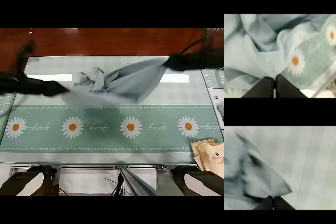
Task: Fold the shirts.
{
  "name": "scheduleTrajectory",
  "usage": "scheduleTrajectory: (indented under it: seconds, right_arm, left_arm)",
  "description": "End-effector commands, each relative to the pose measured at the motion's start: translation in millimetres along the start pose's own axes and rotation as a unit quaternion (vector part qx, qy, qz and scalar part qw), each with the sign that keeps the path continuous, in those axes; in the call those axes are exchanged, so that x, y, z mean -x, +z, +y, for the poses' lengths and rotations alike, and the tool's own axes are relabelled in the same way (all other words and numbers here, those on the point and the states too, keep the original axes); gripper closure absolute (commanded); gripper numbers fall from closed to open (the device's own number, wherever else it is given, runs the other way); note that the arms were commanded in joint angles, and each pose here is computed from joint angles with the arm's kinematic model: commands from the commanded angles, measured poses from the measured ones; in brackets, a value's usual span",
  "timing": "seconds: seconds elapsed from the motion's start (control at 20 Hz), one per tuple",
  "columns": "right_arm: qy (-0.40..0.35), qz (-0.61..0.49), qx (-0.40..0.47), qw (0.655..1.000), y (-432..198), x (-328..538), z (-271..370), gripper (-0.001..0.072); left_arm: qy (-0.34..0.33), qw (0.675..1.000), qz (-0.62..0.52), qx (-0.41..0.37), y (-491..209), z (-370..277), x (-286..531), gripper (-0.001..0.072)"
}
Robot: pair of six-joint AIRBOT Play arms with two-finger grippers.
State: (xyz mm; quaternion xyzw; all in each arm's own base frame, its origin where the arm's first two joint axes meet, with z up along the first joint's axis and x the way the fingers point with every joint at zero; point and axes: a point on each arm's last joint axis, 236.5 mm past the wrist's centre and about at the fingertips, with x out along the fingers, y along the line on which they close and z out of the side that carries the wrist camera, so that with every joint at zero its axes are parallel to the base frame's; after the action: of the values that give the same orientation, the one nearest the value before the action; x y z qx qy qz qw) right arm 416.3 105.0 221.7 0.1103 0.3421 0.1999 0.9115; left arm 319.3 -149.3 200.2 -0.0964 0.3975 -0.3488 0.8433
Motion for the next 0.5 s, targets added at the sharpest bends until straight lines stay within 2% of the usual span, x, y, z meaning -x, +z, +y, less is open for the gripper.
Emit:
scheduleTrajectory:
  seconds: [0.0, 0.1, 0.2, 0.35, 0.45]
  right_arm:
    - [-0.035, -0.210, 0.098, 0.972, 89, 168, 60, 0.0689]
    - [-0.073, -0.299, 0.121, 0.944, 108, 252, 82, 0.0690]
    - [-0.132, -0.369, 0.116, 0.913, 113, 325, 82, 0.0690]
    - [-0.176, -0.425, 0.095, 0.883, 101, 393, 83, 0.0690]
    - [-0.182, -0.409, 0.090, 0.890, 84, 401, 85, 0.0690]
  left_arm:
    - [0.082, 0.940, -0.241, -0.227, 101, -124, 169, 0.0684]
    - [0.159, 0.874, -0.352, -0.295, 117, -172, 259, 0.0685]
    - [0.208, 0.843, -0.403, -0.290, 109, -192, 312, 0.0685]
    - [0.207, 0.863, -0.394, -0.240, 79, -199, 323, 0.0685]
    - [0.200, 0.887, -0.355, -0.215, 59, -194, 311, 0.0685]
